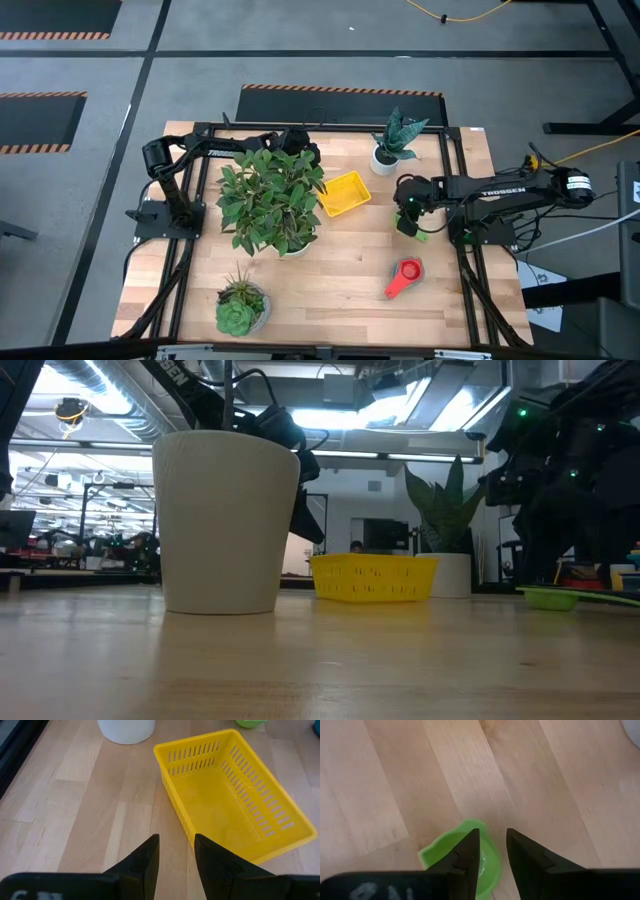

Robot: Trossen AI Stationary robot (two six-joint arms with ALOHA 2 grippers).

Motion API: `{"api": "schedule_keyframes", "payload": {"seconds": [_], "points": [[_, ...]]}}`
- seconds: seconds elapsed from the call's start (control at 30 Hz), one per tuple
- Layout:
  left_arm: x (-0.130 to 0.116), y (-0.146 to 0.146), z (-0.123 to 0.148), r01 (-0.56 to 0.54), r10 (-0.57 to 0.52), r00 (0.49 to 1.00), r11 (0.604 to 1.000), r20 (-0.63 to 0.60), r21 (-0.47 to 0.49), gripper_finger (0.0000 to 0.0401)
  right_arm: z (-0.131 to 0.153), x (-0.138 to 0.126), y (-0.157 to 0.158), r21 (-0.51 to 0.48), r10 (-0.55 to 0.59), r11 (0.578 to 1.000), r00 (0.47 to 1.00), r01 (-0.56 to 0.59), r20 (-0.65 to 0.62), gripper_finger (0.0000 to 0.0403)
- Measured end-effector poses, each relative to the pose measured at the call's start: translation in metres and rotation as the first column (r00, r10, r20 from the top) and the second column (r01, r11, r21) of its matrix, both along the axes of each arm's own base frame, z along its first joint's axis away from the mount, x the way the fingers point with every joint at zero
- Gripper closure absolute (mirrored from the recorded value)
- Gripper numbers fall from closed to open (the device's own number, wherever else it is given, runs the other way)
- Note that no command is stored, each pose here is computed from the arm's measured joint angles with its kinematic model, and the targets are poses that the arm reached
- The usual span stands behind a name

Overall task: Nest measuring cups in basket
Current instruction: Stack the green measuring cup on top of the red measuring cup

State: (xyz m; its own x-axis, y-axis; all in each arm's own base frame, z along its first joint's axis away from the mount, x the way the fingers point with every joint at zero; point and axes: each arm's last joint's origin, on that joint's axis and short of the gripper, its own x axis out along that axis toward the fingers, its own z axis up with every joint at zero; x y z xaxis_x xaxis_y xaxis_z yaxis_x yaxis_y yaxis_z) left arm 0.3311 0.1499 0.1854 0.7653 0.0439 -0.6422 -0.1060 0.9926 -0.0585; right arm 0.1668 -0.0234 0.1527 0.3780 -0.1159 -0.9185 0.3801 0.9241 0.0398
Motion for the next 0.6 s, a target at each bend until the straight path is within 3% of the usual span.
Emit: {"api": "schedule_keyframes", "payload": {"seconds": [0.6], "points": [[0.002, -0.004, 0.000, 0.014, -0.014, 1.000, 1.000, 0.000, 0.002, 0.0284, -0.012, 0.002, 0.000, 0.025, 0.010, 1.000, 0.998, -0.008, -0.064, 0.0302]]}}
